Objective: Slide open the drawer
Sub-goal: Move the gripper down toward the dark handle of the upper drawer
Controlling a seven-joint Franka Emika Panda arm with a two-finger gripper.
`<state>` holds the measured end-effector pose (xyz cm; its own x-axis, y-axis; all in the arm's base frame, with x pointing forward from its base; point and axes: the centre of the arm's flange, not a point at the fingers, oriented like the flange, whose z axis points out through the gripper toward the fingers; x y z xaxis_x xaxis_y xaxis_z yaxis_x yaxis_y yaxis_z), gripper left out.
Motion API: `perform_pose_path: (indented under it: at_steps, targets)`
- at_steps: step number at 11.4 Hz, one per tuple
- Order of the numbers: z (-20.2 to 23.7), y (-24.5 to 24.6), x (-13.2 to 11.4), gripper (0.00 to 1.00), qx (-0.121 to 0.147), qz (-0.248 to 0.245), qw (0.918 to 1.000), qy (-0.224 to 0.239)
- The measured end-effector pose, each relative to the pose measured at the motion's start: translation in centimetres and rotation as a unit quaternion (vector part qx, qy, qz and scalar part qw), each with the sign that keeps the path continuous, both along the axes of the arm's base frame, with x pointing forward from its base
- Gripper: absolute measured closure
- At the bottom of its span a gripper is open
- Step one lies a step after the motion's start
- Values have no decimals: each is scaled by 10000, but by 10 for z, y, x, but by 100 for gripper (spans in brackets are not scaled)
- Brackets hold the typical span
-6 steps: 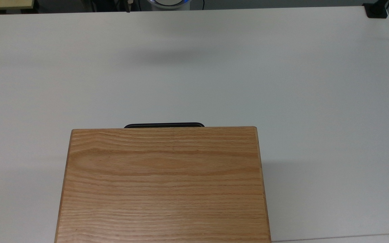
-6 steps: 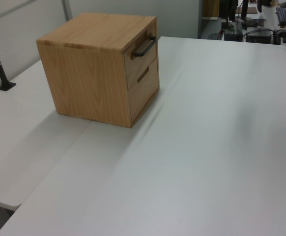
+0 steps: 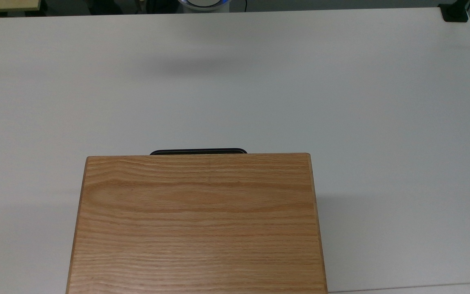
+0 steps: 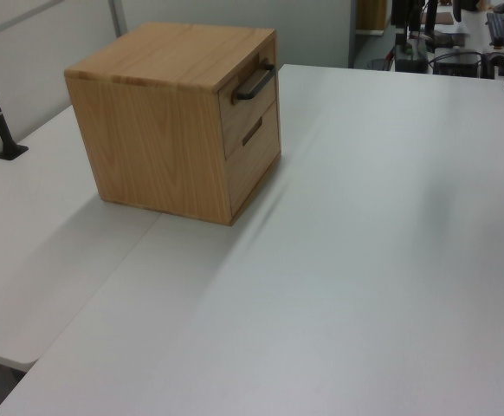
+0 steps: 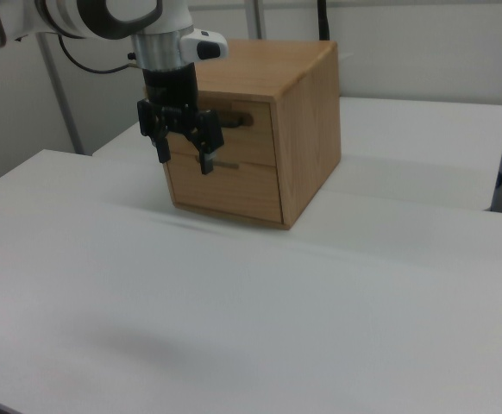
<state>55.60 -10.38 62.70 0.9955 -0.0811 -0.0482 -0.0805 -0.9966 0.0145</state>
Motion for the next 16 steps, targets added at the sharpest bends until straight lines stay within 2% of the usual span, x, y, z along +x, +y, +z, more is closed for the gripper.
perform_pose_path:
  at_steps: [8,13,16]
  targets:
    - [1,0,0,0,-1,14,10000,-8]
    - [5,13,2,0,-4,130,9999,-50]
    - [-9,30,11,2,13,284,9996,73]
